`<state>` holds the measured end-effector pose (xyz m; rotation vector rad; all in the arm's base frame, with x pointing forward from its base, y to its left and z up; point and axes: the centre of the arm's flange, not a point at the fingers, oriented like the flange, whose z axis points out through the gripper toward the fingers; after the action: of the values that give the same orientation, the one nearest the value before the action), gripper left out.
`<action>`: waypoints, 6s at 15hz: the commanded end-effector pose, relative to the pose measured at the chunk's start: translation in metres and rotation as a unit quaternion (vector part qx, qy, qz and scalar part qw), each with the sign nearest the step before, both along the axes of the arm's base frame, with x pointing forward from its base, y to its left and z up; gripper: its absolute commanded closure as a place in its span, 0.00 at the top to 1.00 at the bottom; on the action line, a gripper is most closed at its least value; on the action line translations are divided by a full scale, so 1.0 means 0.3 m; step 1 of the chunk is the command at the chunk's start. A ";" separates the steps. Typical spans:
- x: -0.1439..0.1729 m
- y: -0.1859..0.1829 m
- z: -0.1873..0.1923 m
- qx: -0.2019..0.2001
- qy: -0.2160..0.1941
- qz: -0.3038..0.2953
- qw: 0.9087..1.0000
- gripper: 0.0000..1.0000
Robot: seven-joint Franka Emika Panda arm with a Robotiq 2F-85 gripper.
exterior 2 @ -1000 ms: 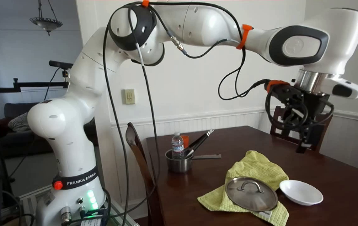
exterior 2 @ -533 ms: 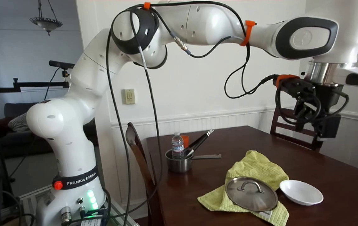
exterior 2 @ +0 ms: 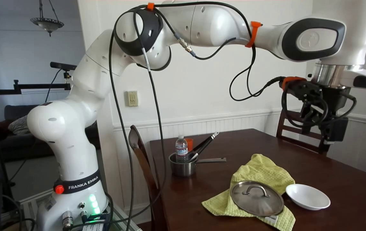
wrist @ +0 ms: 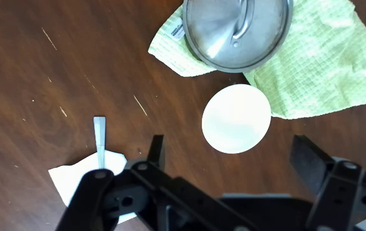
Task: Move the white bowl to the left
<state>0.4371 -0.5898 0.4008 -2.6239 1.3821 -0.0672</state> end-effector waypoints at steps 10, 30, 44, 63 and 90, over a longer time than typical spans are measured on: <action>0.277 -0.257 -0.429 0.108 -0.148 0.177 0.967 1.00; 0.069 -0.311 -0.787 0.163 -0.204 -0.016 0.965 0.95; 0.214 -0.316 -0.920 0.143 -0.160 -0.076 0.974 0.68; 0.180 -0.199 -0.759 0.077 -0.145 -0.038 0.986 0.01; 0.600 0.378 -0.481 0.218 -0.165 0.337 0.901 0.02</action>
<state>0.5775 -0.4964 0.2533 -2.3969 0.2666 -0.0684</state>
